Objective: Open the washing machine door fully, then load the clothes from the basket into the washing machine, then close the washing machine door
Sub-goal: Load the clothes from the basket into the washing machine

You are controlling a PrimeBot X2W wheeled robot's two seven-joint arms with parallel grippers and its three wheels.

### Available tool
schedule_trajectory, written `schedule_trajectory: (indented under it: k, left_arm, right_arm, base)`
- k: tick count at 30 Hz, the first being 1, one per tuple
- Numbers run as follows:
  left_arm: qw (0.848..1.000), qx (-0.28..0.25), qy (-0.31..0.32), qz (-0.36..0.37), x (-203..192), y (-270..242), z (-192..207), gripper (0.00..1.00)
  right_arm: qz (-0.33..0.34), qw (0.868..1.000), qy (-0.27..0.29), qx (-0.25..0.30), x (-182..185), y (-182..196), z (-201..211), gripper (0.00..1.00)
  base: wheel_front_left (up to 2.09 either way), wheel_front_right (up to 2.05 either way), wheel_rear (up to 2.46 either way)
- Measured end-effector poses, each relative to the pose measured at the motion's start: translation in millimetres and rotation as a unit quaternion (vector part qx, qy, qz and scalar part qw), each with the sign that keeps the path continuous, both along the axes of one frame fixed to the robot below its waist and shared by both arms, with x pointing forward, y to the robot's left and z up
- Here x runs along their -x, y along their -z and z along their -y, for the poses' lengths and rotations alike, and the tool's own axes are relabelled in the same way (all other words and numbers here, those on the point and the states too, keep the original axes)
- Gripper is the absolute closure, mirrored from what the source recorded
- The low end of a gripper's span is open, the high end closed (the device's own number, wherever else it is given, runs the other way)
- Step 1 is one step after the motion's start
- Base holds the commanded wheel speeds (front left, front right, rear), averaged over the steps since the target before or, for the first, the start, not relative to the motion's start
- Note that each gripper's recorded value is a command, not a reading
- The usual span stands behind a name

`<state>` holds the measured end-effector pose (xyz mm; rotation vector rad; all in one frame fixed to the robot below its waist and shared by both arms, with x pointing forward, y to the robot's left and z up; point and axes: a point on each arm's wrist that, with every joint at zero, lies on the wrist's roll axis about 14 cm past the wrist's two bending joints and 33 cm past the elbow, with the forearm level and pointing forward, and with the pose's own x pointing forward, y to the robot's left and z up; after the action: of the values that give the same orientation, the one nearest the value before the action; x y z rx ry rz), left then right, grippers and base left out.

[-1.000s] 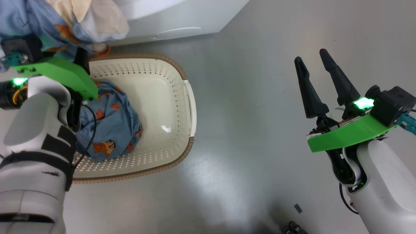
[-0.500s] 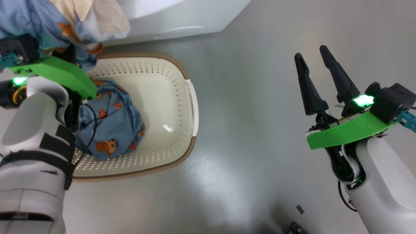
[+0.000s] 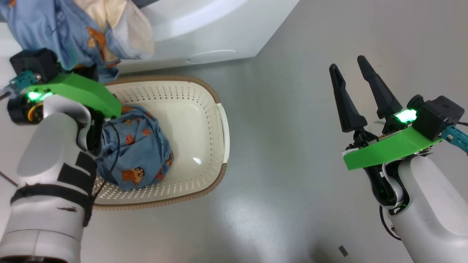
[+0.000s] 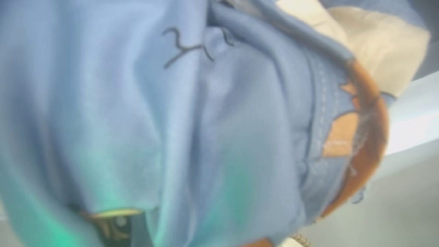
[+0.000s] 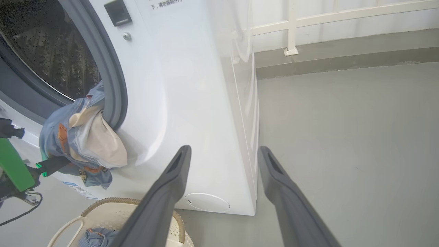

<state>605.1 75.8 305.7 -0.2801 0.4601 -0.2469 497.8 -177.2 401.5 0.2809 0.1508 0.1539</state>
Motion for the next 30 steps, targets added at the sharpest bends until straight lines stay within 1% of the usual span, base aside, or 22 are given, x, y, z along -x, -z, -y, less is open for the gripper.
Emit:
schedule_trajectory:
  k: [2,7,12,19,27,30]
  left_arm:
    - [0.999,0.013,0.007,0.029,-5.1,-21.9,9.1,1.00]
    - [0.996,0.035,0.022,0.076,-13.8,-58.6,24.4,1.00]
    - [0.993,0.052,0.033,0.098,-21.2,-79.6,36.7,1.00]
    - [0.989,0.059,0.038,0.133,-64.1,-113.1,45.3,1.00]
    - [0.991,0.030,0.015,0.127,-113.8,-114.3,37.5,1.00]
    - [0.992,0.027,0.001,0.123,-127.7,-111.6,36.7,1.00]
  right_arm:
    - [0.006,1.000,0.000,-0.001,1.2,-6.2,-0.6,0.00]
    - [0.014,1.000,0.000,-0.003,4.0,-15.1,-1.7,0.00]
    - [0.013,1.000,0.007,-0.004,10.0,-17.9,2.0,0.00]
    - [0.002,1.000,0.014,-0.007,11.0,-8.2,4.8,0.00]
    - [-0.025,0.999,0.032,0.001,16.1,13.3,17.2,0.00]
    - [-0.036,0.999,0.036,0.006,21.3,19.3,20.6,0.00]
  base:
    - [0.00,0.00,0.00]
    - [0.00,0.00,0.00]
    - [0.00,0.00,0.00]
    - [0.00,0.00,0.00]
    - [0.00,0.00,0.00]
    - [0.00,0.00,0.00]
